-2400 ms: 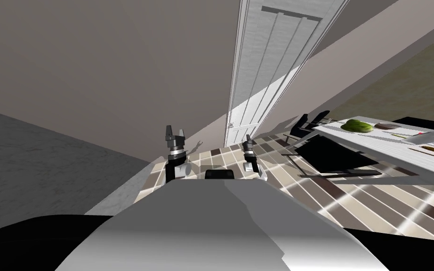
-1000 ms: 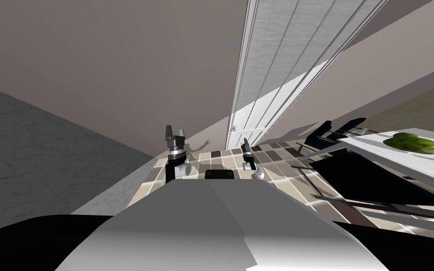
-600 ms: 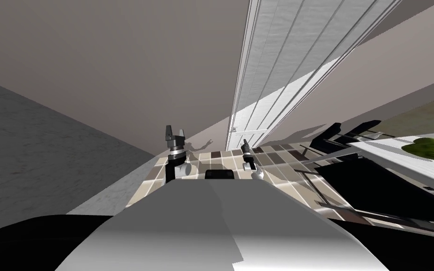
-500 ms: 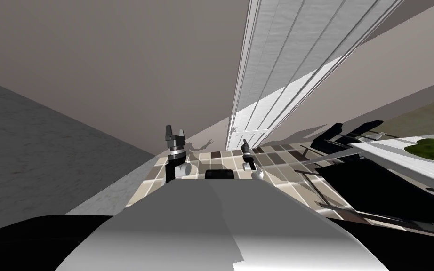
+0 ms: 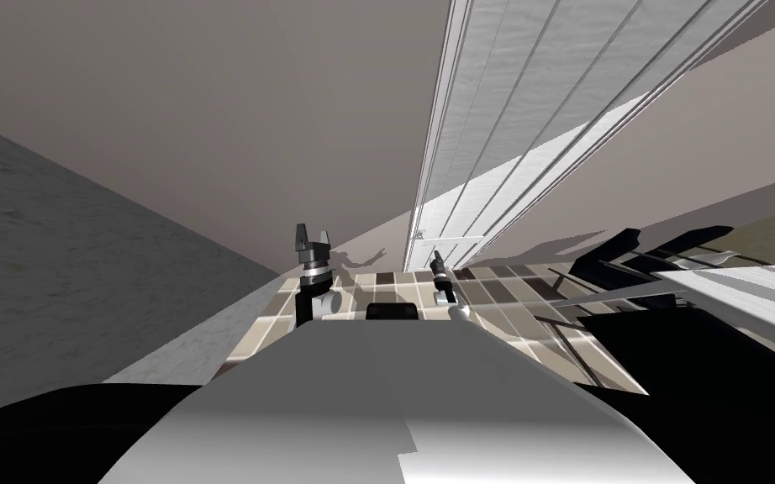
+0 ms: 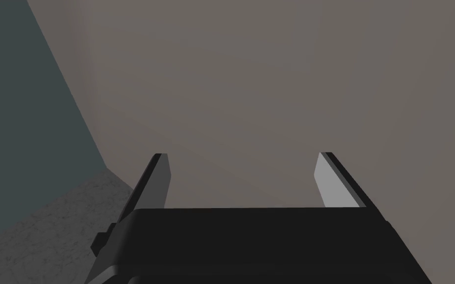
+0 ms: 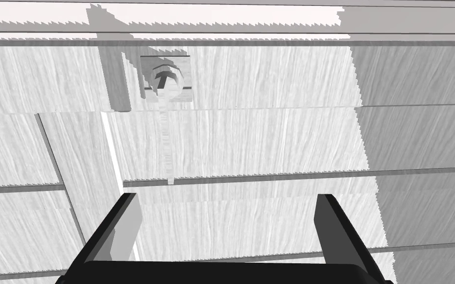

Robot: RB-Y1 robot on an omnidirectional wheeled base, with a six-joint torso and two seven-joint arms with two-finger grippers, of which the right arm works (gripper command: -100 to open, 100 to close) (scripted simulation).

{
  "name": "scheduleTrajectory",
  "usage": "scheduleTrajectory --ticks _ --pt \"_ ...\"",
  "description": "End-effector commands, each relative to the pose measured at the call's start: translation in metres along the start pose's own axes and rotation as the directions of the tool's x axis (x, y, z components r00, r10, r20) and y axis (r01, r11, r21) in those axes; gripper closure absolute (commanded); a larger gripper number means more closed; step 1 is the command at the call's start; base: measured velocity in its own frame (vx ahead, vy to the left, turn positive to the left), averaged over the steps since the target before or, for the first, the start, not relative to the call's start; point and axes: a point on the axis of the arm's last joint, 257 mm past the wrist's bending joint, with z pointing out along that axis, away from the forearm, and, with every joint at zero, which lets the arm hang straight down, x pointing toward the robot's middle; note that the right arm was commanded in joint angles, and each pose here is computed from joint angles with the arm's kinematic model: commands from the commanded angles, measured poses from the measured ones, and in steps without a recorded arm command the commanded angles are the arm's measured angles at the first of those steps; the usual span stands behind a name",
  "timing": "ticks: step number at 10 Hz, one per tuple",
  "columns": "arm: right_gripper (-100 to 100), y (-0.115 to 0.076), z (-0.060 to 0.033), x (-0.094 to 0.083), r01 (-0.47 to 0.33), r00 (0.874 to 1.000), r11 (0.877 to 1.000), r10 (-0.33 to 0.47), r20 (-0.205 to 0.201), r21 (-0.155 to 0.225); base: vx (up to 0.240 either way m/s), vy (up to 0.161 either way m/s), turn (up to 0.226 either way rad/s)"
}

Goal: Pull the door open

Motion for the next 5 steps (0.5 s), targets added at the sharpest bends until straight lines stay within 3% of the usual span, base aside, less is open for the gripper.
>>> scheduleTrajectory --ticks 1,5 --pt "-100 -0.009 -0.0020 -0.002 -0.002 1.000 1.000 0.002 0.002 0.018 0.038 -0.060 0.041" --pt "-100 -0.029 -0.0042 -0.007 -0.011 1.000 0.998 0.010 0.008 0.058 0.052 -0.058 0.078"
